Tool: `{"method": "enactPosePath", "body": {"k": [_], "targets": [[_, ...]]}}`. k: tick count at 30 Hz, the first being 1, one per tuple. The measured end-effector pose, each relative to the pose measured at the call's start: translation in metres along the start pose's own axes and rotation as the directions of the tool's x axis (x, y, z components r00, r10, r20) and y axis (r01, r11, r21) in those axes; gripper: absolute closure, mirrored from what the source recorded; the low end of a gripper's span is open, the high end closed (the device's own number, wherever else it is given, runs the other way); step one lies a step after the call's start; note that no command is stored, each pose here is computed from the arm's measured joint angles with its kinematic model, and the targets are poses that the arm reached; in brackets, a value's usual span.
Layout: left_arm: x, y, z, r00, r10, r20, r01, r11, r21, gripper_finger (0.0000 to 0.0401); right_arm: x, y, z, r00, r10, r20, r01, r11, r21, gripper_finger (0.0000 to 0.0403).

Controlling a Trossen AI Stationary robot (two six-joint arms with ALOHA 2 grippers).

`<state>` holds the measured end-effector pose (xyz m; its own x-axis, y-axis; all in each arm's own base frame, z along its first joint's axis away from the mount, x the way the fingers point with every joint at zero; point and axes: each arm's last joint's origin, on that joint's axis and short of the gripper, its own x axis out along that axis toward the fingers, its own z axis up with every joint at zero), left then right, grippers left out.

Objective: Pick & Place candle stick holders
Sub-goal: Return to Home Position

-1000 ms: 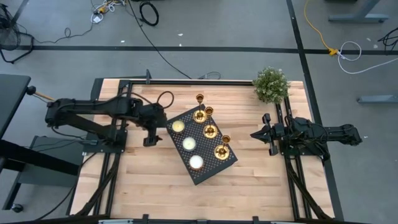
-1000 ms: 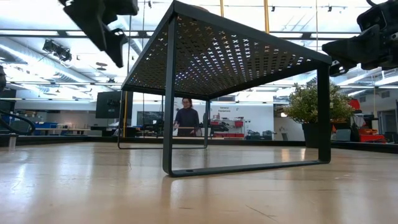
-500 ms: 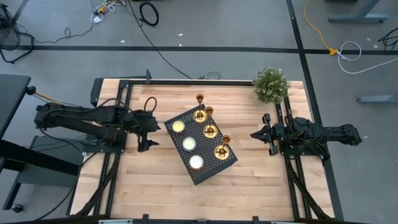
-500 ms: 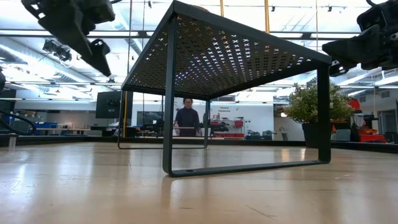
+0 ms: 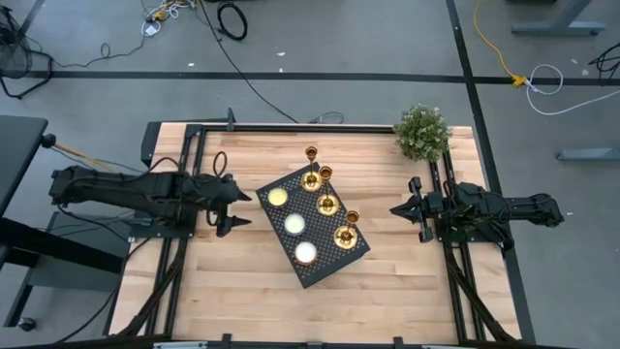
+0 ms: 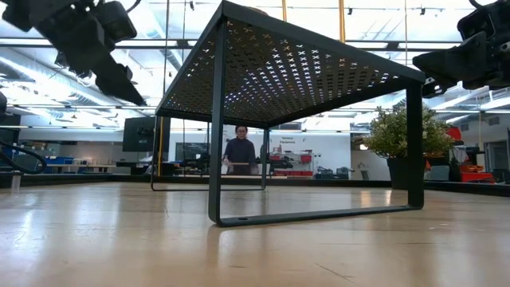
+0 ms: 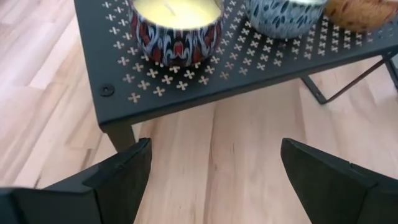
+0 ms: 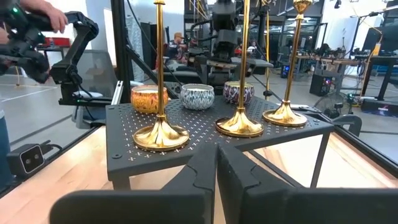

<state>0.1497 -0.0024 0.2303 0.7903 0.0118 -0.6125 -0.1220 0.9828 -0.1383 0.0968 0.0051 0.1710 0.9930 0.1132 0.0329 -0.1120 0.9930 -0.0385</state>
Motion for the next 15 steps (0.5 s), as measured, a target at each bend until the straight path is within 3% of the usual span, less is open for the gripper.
{"method": "enactPosePath", "body": {"k": [15], "targets": [[0.008, 0.009, -0.050, 0.991, -0.059, 0.124, 0.065, 0.997, -0.043, 0.0049, 0.000, 0.000, 0.000, 1.000, 0.000, 0.000, 0.000, 1.000, 0.000, 0.0385]]}}
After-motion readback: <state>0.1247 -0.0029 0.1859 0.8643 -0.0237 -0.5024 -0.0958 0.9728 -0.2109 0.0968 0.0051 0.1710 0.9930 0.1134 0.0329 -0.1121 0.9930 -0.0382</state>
